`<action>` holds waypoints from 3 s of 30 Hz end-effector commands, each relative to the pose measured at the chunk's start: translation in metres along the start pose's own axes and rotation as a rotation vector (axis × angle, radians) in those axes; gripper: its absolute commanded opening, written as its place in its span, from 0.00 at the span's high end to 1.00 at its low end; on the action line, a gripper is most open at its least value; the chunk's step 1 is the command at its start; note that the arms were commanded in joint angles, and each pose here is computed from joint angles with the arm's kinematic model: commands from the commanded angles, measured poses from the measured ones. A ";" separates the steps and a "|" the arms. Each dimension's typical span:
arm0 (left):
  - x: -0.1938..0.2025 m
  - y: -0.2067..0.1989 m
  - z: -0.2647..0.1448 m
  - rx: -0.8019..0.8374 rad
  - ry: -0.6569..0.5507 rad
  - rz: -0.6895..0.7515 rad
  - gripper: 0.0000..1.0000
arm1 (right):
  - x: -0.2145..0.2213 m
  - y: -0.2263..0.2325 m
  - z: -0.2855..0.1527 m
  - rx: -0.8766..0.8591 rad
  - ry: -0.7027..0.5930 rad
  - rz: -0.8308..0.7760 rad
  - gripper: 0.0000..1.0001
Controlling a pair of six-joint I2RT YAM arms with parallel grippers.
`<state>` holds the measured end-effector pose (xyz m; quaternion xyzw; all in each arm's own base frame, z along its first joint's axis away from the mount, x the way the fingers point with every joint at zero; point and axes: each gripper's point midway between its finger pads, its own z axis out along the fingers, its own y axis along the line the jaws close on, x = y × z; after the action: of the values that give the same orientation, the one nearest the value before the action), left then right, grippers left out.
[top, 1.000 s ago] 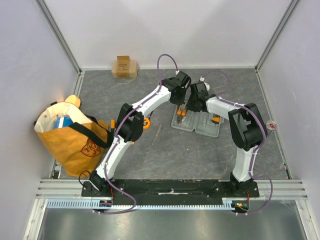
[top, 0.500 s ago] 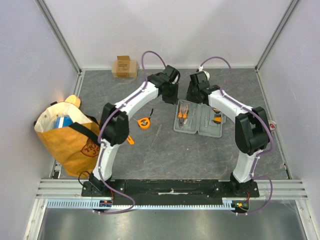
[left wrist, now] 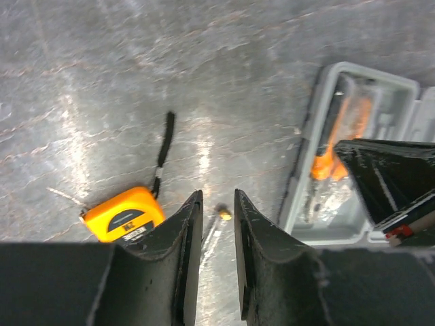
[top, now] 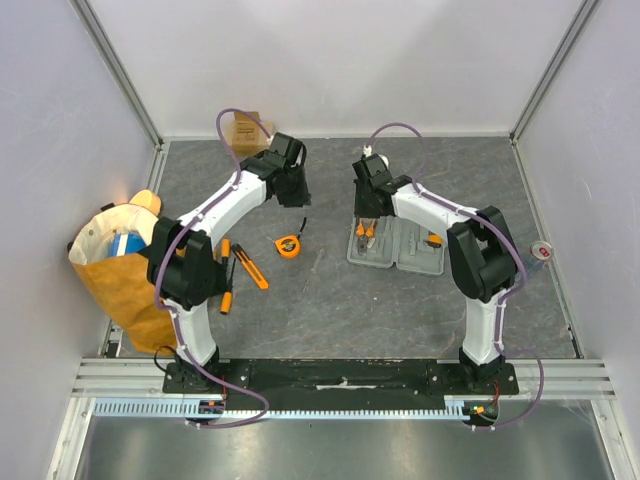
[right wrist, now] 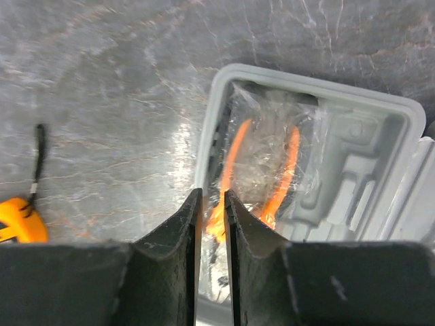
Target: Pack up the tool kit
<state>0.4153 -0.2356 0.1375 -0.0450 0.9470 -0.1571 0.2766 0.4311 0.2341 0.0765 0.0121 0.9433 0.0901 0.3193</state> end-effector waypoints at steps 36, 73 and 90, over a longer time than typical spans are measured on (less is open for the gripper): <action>0.011 0.072 -0.031 -0.076 -0.023 -0.126 0.73 | 0.028 -0.013 0.015 0.101 0.128 0.030 0.95; 0.020 0.110 -0.171 -0.094 -0.356 -0.181 0.51 | 0.131 0.160 -0.092 -0.254 0.073 -0.227 0.40; 0.020 0.106 -0.251 -0.058 -0.470 -0.170 0.45 | 0.139 0.287 -0.036 -0.404 -0.091 -0.607 0.22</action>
<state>0.2701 -0.0734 0.2722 -0.1620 0.8654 -0.1295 0.4561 0.2741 0.5064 0.0653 -0.3024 0.8728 0.1807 0.3379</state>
